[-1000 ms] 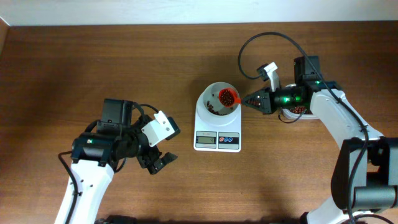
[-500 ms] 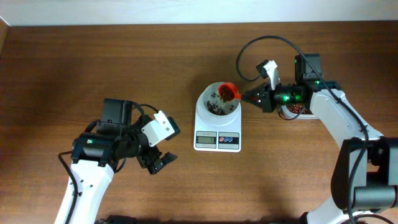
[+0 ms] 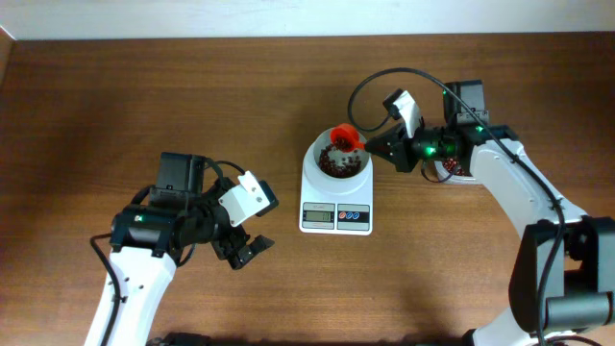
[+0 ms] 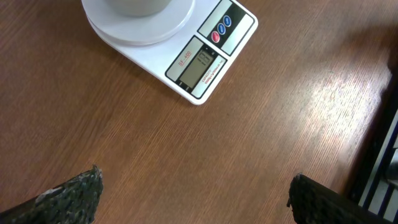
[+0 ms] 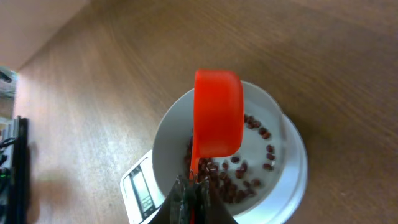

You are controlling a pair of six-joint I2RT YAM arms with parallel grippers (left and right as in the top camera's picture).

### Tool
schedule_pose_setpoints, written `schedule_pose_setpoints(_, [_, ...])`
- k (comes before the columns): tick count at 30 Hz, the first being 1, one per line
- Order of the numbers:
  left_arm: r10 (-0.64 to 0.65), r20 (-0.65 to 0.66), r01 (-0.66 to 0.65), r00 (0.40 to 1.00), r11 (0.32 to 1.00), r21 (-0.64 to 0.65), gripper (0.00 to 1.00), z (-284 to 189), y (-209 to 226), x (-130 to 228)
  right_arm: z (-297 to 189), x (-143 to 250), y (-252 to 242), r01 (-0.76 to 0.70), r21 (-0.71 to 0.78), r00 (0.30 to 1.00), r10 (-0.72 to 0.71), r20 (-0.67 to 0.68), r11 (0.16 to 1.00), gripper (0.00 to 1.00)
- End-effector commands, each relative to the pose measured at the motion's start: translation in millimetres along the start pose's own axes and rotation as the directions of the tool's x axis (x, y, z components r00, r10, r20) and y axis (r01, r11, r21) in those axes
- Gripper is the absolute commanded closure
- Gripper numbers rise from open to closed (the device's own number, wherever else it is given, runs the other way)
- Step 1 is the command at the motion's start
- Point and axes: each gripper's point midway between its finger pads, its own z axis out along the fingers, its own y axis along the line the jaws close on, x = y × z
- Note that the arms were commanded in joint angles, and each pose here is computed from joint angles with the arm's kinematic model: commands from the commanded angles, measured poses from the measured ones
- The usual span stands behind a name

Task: Scoop and weigh 50g on scale
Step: 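Tilt the scoop to pour beans into the white bowl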

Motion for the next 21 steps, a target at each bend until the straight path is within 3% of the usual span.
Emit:
schedule_pose_setpoints(1, [0.008,0.009,-0.009,1.000,1.000,0.013,0.01,1,-2,0,-12,-24,33,0.056,-0.076,0.997,-0.052,0.058,0.996,0.96])
schedule_pose_setpoints(2, [0.008,0.009,-0.009,1.000,1.000,0.013,0.01,1,-2,0,-11,-19,8,0.069,0.069,0.997,-0.070,0.010,0.995,0.96])
schedule_pose_setpoints(3, [0.008,0.009,-0.009,1.000,1.000,0.013,0.01,1,-2,0,-12,-15,8,0.046,0.086,0.999,-0.045,-0.011,0.995,0.96])
schedule_pose_setpoints(4, [0.008,0.009,-0.009,1.000,1.000,0.013,0.01,1,-2,0,-13,-17,28,0.035,0.005,0.999,-0.035,0.002,0.999,0.96])
schedule_pose_setpoints(6, [0.008,0.009,-0.009,1.000,1.000,0.013,0.01,1,-2,0,-12,-13,12,0.090,0.126,0.995,-0.084,-0.053,0.988,0.96])
schedule_pose_setpoints(7, [0.008,0.009,-0.009,1.000,1.000,0.013,0.01,1,-2,0,-14,-20,36,0.083,0.037,0.996,-0.082,-0.019,0.996,0.96])
schedule_pose_setpoints(8, [0.009,0.009,-0.009,1.000,1.000,0.013,0.01,1,-2,0,-13,-21,32,0.126,0.081,0.992,-0.123,-0.034,0.989,0.96])
schedule_pose_setpoints(9, [0.008,0.009,-0.009,1.000,1.000,0.013,0.01,1,-2,0,-13,-19,6,0.175,0.232,0.983,-0.157,-0.092,0.957,0.96])
schedule_pose_setpoints(11, [0.009,0.009,-0.009,1.000,1.000,0.013,0.01,1,-2,0,-9,-16,29,0.186,0.186,0.979,-0.166,-0.115,0.965,0.96])
schedule_pose_setpoints(13, [0.009,0.009,-0.009,1.000,1.000,0.013,0.01,1,-2,0,-8,-11,9,0.277,0.310,0.953,-0.218,-0.212,0.910,0.96])
schedule_pose_setpoints(15, [0.008,0.009,-0.009,1.000,1.000,0.013,0.01,1,-2,0,-6,-13,31,0.270,0.262,0.955,-0.221,-0.200,0.927,0.96])
schedule_pose_setpoints(16, [0.008,0.009,-0.009,1.000,1.000,0.013,0.01,1,-2,0,-11,-16,13,0.305,0.351,0.945,-0.236,-0.226,0.885,0.96])
schedule_pose_setpoints(18, [0.008,0.009,-0.009,1.000,1.000,0.013,0.01,1,-2,0,-14,-18,33,0.286,0.305,0.951,-0.229,-0.209,0.908,0.96])
schedule_pose_setpoints(20, [0.008,0.009,-0.009,1.000,1.000,0.013,0.01,1,-2,0,-17,-23,17,0.343,0.391,0.933,-0.261,-0.248,0.854,0.96])
schedule_pose_setpoints(21, [0.008,0.009,-0.009,1.000,1.000,0.013,0.01,1,-2,0,-16,-22,32,0.301,0.350,0.946,-0.233,-0.224,0.887,0.96])
